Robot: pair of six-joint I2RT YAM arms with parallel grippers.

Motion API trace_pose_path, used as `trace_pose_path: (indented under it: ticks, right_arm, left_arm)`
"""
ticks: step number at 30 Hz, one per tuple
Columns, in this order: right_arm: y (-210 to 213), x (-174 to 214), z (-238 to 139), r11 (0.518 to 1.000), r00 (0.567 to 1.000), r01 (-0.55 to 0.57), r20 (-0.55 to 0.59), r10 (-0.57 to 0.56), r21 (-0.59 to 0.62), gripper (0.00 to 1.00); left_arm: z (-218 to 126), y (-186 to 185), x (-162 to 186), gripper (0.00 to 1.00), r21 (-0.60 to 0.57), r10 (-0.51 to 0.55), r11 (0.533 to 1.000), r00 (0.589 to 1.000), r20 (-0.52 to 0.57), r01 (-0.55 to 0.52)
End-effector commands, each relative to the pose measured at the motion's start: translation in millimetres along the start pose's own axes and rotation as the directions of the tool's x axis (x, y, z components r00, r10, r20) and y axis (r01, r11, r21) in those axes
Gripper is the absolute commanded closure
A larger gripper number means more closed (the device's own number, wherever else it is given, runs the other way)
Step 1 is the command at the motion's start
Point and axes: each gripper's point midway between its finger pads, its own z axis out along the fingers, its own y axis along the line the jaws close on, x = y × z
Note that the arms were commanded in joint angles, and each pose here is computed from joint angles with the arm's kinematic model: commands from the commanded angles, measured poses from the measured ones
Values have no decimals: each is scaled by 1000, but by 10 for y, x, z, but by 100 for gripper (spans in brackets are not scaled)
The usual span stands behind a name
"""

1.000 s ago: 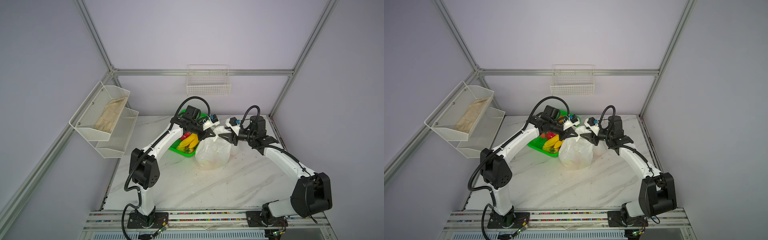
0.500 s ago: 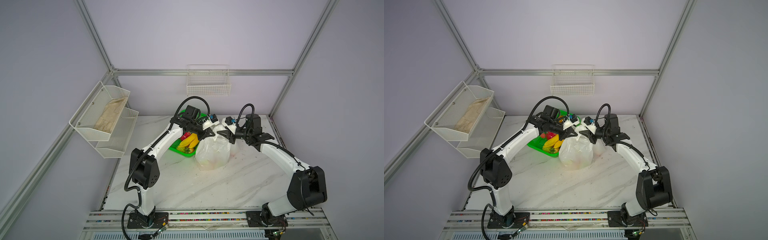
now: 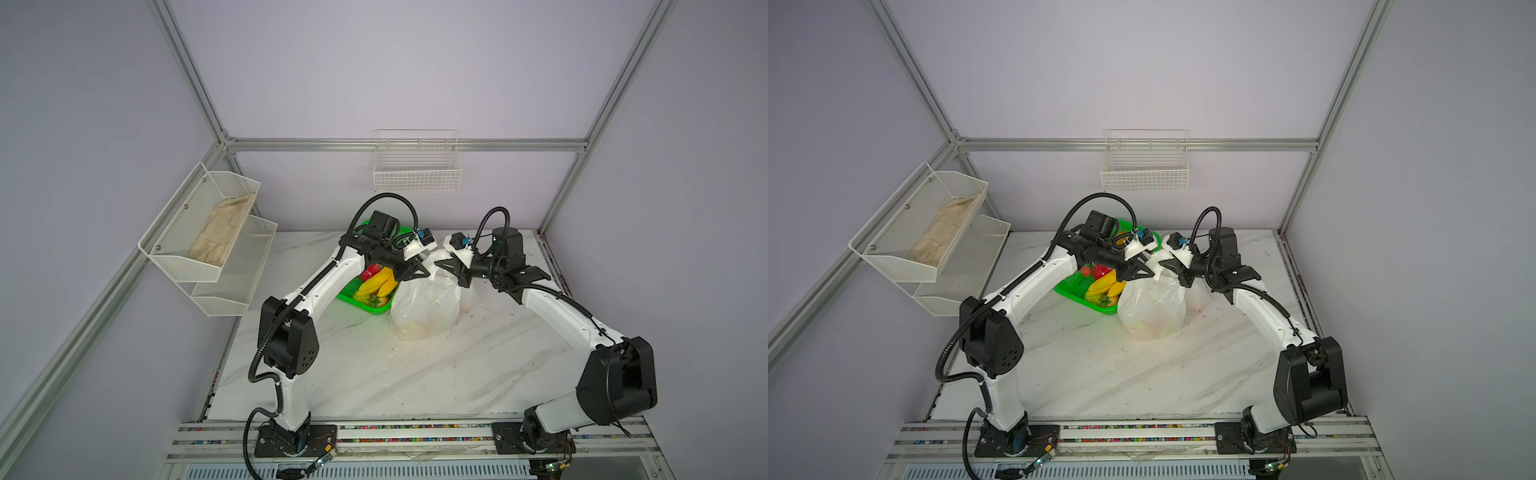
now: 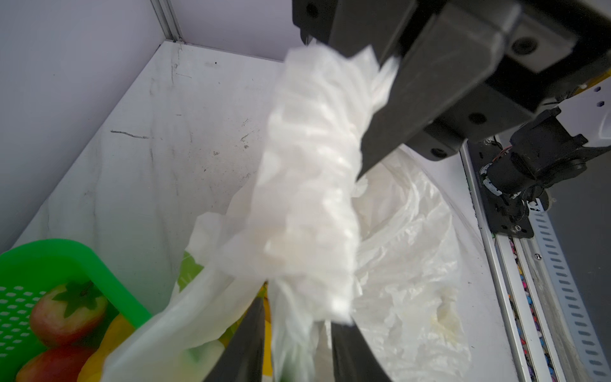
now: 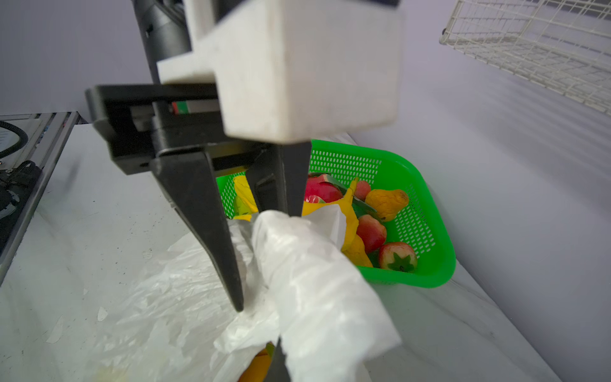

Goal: Place the fake fruits into the plastic bag and tie a complex knot

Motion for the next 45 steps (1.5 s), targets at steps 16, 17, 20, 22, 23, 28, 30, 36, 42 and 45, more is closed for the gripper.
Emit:
trace_pose_path:
  ticks: [16, 17, 20, 22, 23, 28, 30, 36, 42, 45]
  right_arm:
    - [-488, -13, -286, 933, 938, 227, -319, -134, 278, 95]
    - [-513, -29, -306, 924, 933, 244, -332, -141, 295, 93]
    - [-565, -77, -360, 904, 924, 278, -348, -159, 324, 92]
    - [-578, -117, -372, 897, 922, 290, -348, -169, 333, 91]
    - [-584, -139, -378, 895, 923, 294, -344, -174, 335, 91]
    - [-544, -287, -356, 887, 937, 303, -279, -211, 349, 98]
    - [-456, -335, -272, 903, 953, 273, -219, -208, 332, 100]
    - [-334, -309, -116, 925, 987, 154, -88, -131, 347, 100]
    - [-328, -441, -120, 923, 992, -39, 127, -11, 383, 100]
    - [-379, -415, -119, 897, 980, -125, 193, 45, 423, 100]
  left_arm:
    - [-340, 18, -94, 100, -27, 18, 999, 1000, 25, -17]
    - [-355, 14, -98, 100, -30, 21, 999, 999, 24, -21]
    - [-385, -5, -87, 100, -38, 34, 999, 999, 15, -34]
    - [-395, -4, -73, 100, -47, 44, 998, 999, 6, -43]
    - [-399, 2, -69, 100, -51, 45, 998, 999, 4, -45]
    - [-420, -35, -132, 100, -28, 29, 999, 999, 32, -28]
    - [-439, -73, -226, 100, -5, 19, 1000, 997, 74, -18]
    - [-467, -140, -483, 100, 52, -40, 998, 980, 195, 31]
    - [-484, -156, -628, 100, 30, -106, 994, 939, 328, 102]
    - [-498, -263, -653, 100, 33, -100, 995, 927, 362, 95]
